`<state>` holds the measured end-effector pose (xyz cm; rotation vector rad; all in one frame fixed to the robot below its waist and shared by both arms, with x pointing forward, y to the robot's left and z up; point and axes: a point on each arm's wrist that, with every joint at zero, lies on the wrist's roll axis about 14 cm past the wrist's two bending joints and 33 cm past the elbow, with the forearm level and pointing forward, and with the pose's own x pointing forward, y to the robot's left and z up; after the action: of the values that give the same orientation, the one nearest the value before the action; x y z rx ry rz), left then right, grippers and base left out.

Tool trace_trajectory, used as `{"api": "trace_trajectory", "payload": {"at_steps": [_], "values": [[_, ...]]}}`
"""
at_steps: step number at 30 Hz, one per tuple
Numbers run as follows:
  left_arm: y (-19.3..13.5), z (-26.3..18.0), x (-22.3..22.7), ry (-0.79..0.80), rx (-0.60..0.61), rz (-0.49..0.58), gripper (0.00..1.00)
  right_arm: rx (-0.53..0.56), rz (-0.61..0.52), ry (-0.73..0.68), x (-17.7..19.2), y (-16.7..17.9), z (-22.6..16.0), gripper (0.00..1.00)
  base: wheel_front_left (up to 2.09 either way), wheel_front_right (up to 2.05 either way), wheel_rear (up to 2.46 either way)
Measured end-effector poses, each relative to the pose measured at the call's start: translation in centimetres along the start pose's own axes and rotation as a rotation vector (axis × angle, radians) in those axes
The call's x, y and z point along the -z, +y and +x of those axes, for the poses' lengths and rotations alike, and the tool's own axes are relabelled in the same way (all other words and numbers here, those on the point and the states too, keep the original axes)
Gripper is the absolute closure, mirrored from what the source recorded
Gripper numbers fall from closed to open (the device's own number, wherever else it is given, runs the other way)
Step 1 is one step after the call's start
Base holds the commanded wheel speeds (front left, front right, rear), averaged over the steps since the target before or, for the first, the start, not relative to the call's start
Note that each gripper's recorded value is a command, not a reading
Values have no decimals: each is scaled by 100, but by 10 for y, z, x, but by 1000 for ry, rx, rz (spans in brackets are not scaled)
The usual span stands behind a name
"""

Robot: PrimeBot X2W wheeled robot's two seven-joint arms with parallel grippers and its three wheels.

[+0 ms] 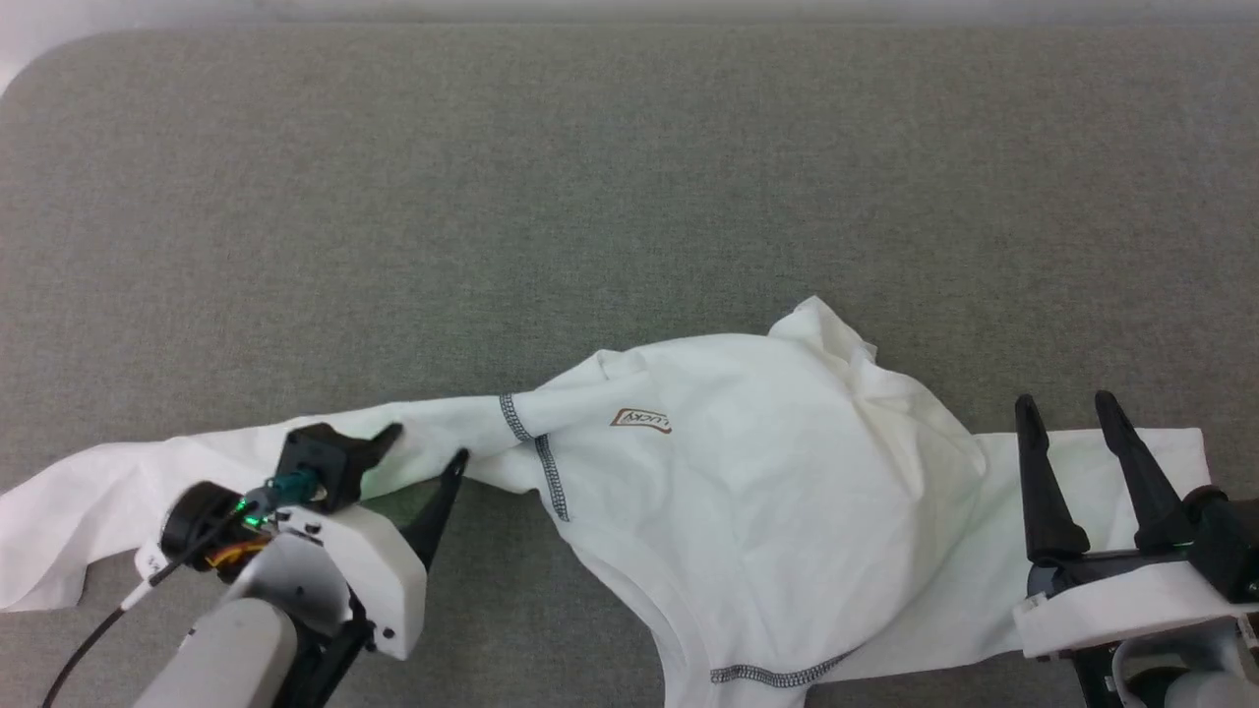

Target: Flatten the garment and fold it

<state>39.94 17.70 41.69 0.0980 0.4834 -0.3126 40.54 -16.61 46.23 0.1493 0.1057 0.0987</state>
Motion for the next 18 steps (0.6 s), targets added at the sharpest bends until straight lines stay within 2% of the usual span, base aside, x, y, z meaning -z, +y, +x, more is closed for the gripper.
{"api": "trace_trajectory", "payload": {"at_steps": [7,8,9,14,18], "values": [[-2,4,29,103,23,0,0,-3,2,22,7,0,4,0,0,0,0],[-1,5,29,99,24,1,57,-2,2,23,7,0,4,0,0,0,0],[0,7,28,93,21,4,100,-3,2,23,7,0,5,0,0,0,0],[8,13,19,53,3,7,100,-2,2,21,7,0,9,0,0,0,0],[16,12,-1,-13,-18,-41,100,0,2,22,8,-1,9,0,0,0,0]]}}
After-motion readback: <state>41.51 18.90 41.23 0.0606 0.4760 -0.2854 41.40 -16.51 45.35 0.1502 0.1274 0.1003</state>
